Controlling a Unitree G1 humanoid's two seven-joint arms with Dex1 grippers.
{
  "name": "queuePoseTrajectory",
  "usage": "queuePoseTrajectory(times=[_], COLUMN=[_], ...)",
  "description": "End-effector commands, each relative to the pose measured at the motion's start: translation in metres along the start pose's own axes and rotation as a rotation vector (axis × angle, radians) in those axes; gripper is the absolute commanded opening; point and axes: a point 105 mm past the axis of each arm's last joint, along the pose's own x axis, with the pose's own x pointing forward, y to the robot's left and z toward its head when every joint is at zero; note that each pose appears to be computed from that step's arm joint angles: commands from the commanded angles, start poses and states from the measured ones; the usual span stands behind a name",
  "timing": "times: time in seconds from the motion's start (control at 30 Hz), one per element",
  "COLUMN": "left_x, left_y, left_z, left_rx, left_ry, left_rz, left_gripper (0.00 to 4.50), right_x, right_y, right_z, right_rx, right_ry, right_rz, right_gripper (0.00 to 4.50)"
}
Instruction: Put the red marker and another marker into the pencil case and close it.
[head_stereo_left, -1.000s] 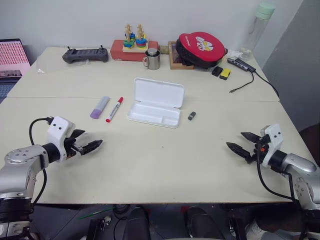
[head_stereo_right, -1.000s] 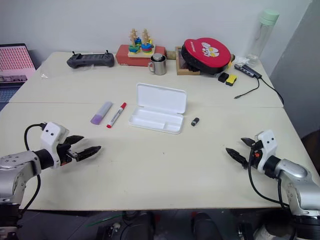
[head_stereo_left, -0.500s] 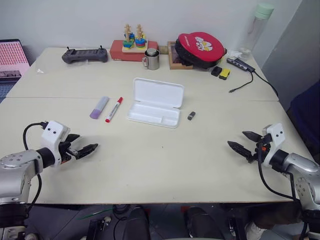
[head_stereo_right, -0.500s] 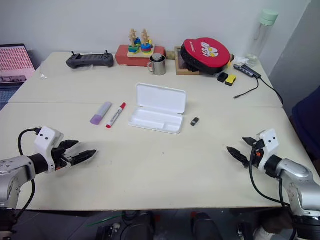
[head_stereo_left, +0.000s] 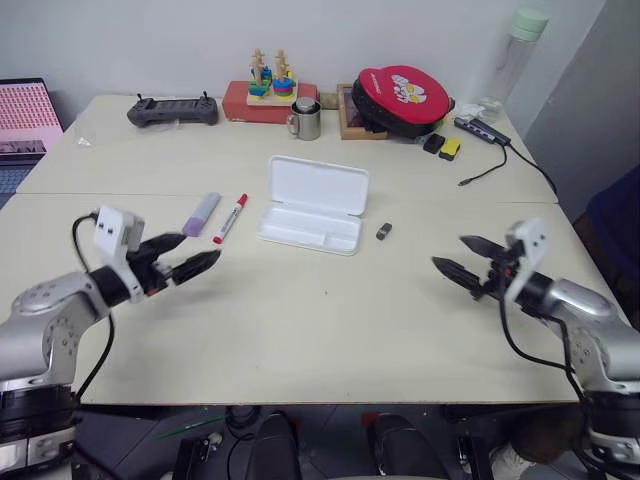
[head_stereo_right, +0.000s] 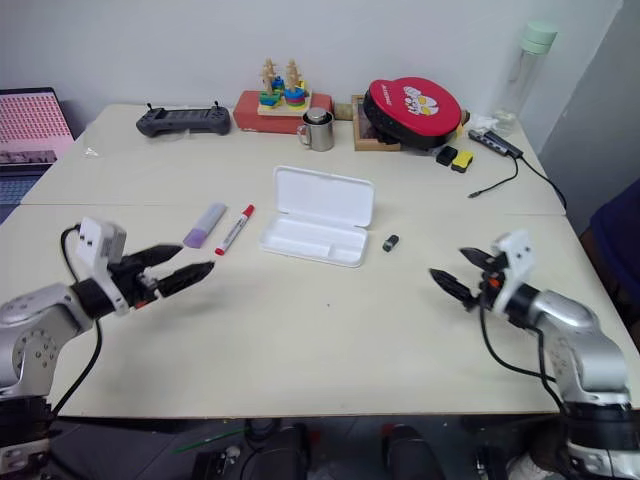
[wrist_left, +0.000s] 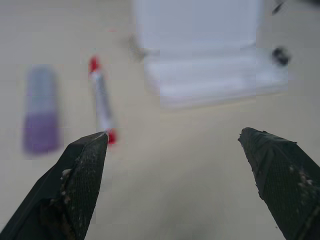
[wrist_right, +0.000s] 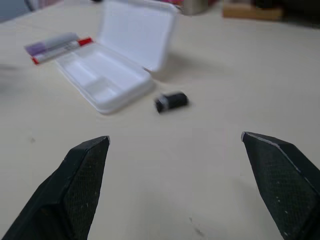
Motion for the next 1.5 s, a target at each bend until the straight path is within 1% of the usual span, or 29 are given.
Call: queuePoseTrajectory(times=[0.03, 0.1, 0.17, 0.23, 0.3, 0.37, 0.47, 0.63, 0.8, 0.87, 1.0, 1.03, 1.17, 1.23, 1.27, 1.43, 1.47, 1.5], left_x=[0.000, 0.003, 0.008, 0.013, 0.020, 0.025, 0.028, 0.023, 0.021, 0.020, 0.022, 0.022, 0.024, 0.024, 0.024, 0.024, 0.024, 0.024], left_y=[-0.007, -0.015, -0.027, -0.034, -0.035, -0.036, -0.037, -0.034, -0.033, -0.032, -0.031, -0.031, -0.033, -0.033, -0.033, -0.031, -0.032, -0.032], left_z=[0.038, 0.050, 0.052, 0.046, 0.043, 0.039, 0.040, 0.044, 0.047, 0.047, 0.048, 0.050, 0.050, 0.050, 0.050, 0.051, 0.050, 0.050], left_rx=[0.029, 0.002, -0.018, 0.005, 0.020, 0.014, 0.012, 0.014, 0.012, 0.012, 0.017, 0.017, 0.017, 0.018, 0.019, 0.015, 0.016, 0.016], left_ry=[-0.148, -0.203, -0.211, -0.179, -0.180, -0.178, -0.186, -0.203, -0.217, -0.217, -0.215, -0.221, -0.219, -0.220, -0.220, -0.227, -0.227, -0.227], left_rz=[-0.040, -0.100, -0.169, -0.204, -0.206, -0.206, -0.204, -0.182, -0.166, -0.165, -0.166, -0.169, -0.179, -0.179, -0.177, -0.165, -0.166, -0.165], left_gripper=[4.50, 4.50, 4.50, 4.50, 4.50, 4.50, 4.50, 4.50, 4.50, 4.50, 4.50, 4.50, 4.50, 4.50, 4.50, 4.50, 4.50, 4.50], right_x=[0.029, 0.054, 0.076, 0.093, 0.114, 0.129, 0.139, 0.145, 0.152, 0.155, 0.160, 0.161, 0.162, 0.162, 0.162, 0.161, 0.161, 0.161], right_y=[0.021, 0.032, 0.042, 0.051, 0.058, 0.063, 0.067, 0.069, 0.056, 0.056, 0.056, 0.056, 0.055, 0.054, 0.054, 0.050, 0.050, 0.050], right_z=[0.009, 0.011, 0.014, 0.019, 0.023, 0.015, 0.002, -0.019, -0.028, -0.028, -0.023, -0.023, -0.020, -0.019, -0.019, -0.016, -0.015, -0.014], right_rx=[-0.046, -0.091, -0.148, -0.170, -0.195, -0.210, -0.209, -0.204, -0.208, -0.207, -0.223, -0.228, -0.239, -0.244, -0.246, -0.280, -0.285, -0.300], right_ry=[0.027, 0.074, 0.112, 0.129, 0.146, 0.196, 0.249, 0.330, 0.358, 0.355, 0.345, 0.344, 0.337, 0.333, 0.332, 0.320, 0.317, 0.316], right_rz=[0.104, 0.167, 0.223, 0.275, 0.302, 0.324, 0.359, 0.384, 0.327, 0.331, 0.338, 0.343, 0.346, 0.350, 0.353, 0.350, 0.354, 0.357], right_gripper=[4.44, 4.44, 4.44, 4.44, 4.44, 4.44, 4.44, 4.44, 4.44, 4.44, 3.68, 3.32, 2.42, 1.91, 1.57, 0.32, 0.12, 0.03])
